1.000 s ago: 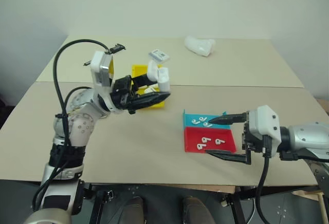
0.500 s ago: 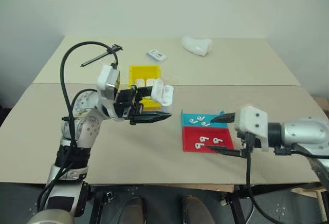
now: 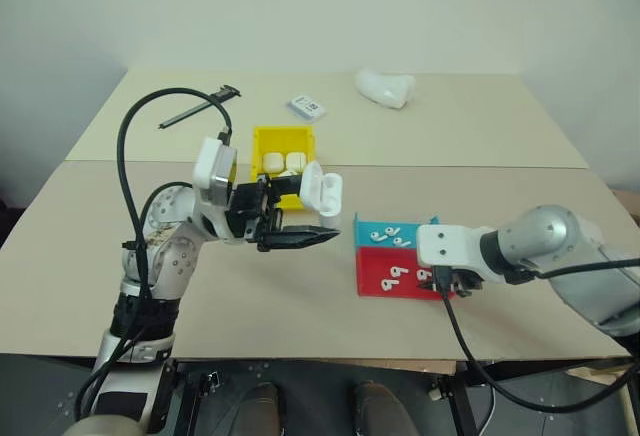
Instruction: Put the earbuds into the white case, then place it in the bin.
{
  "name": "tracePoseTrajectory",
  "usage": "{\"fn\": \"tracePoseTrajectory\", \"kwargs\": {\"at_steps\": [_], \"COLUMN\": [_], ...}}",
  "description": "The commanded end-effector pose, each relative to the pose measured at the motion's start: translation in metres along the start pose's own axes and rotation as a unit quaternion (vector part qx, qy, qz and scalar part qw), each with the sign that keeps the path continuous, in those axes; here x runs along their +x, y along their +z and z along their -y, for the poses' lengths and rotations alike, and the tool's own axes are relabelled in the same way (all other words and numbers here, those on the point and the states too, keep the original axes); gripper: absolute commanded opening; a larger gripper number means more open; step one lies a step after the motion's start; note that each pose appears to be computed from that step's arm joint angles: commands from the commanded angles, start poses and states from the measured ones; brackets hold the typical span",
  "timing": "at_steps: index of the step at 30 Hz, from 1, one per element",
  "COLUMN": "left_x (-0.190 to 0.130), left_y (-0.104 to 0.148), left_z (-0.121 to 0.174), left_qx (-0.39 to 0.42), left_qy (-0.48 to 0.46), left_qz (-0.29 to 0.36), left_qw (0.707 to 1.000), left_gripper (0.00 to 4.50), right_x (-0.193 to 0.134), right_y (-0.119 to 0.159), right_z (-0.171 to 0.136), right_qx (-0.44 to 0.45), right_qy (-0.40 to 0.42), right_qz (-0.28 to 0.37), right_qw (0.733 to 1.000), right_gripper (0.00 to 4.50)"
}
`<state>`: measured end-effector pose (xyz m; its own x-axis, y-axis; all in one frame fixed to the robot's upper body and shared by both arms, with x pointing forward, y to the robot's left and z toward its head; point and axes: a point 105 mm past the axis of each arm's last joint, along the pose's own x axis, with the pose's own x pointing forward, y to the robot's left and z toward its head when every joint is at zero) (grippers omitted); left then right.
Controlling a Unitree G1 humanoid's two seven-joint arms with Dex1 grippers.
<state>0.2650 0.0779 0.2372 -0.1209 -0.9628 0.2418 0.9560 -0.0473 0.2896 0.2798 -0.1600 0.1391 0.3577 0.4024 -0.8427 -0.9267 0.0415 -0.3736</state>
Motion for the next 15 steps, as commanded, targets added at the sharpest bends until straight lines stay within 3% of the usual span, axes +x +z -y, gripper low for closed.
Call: {"fn": "tracePoseTrajectory", "kwargs": {"at_steps": [1,15], "left_x": [0.004,0.007], "left_y": [0.008,0.010], "left_z": [0.004,0.008], "left_qx": [0.024,0.025], "left_qy": [0.000,0.012], "left_qz": [0.007,0.012], "left_qw": [1.000,1.000], "left_gripper": [2.72,2.72], "right_x": [-0.001,0.019], "right_y": [-0.005,-0.017], "right_z": [0.008,0.018], "right_qx": [-0.003,0.019], "right_qy": [-0.006,0.011], "right_qz": [-0.028,-0.060], "right_qw": [1.000,0.998], "right_gripper": [2.29,2.29]}}
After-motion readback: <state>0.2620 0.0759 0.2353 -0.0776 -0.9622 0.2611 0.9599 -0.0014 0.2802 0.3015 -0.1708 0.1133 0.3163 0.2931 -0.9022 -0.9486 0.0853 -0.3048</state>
